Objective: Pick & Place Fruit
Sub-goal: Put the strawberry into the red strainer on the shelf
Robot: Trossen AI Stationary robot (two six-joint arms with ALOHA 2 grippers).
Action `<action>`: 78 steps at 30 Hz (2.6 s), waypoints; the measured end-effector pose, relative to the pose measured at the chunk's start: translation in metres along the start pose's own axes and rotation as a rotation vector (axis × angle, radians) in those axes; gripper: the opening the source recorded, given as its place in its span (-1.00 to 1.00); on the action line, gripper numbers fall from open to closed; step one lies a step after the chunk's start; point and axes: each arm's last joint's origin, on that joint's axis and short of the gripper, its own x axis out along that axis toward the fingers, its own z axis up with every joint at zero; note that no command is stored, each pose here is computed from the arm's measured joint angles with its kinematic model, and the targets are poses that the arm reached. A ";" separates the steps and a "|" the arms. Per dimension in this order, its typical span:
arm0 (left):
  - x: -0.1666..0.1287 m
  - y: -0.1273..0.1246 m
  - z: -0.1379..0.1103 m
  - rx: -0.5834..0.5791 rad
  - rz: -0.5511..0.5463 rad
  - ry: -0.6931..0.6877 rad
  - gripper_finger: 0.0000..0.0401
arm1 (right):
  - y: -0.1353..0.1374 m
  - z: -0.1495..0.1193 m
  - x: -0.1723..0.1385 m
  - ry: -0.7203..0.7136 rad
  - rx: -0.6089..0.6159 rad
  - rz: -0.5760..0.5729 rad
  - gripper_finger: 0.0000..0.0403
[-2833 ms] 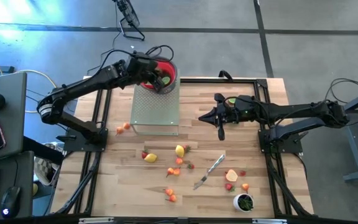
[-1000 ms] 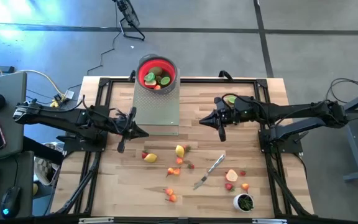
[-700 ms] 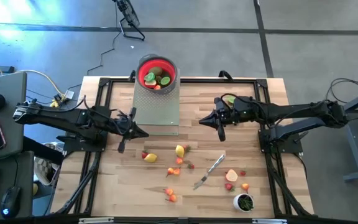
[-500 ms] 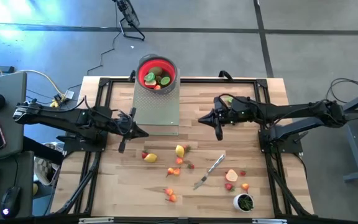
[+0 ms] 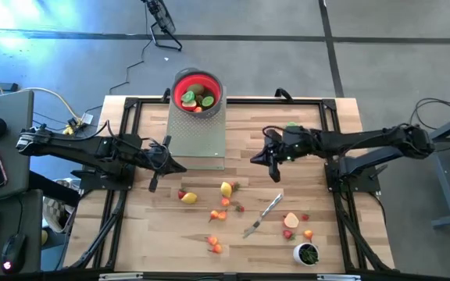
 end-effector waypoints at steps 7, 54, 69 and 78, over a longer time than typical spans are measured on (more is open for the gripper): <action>0.000 0.000 0.000 0.004 0.000 -0.001 -1.00 | 0.002 -0.004 0.011 0.019 -0.012 0.013 -0.98; 0.003 0.000 -0.017 0.034 0.022 -0.189 -1.00 | 0.070 -0.050 0.111 0.381 -0.168 -0.214 -0.96; 0.003 0.000 -0.019 0.005 0.019 -0.169 -1.00 | 0.070 -0.062 0.120 0.411 -0.097 -0.240 -0.09; 0.003 0.000 -0.018 0.004 0.017 -0.171 -1.00 | 0.062 -0.085 0.143 0.453 -0.091 -0.303 0.00</action>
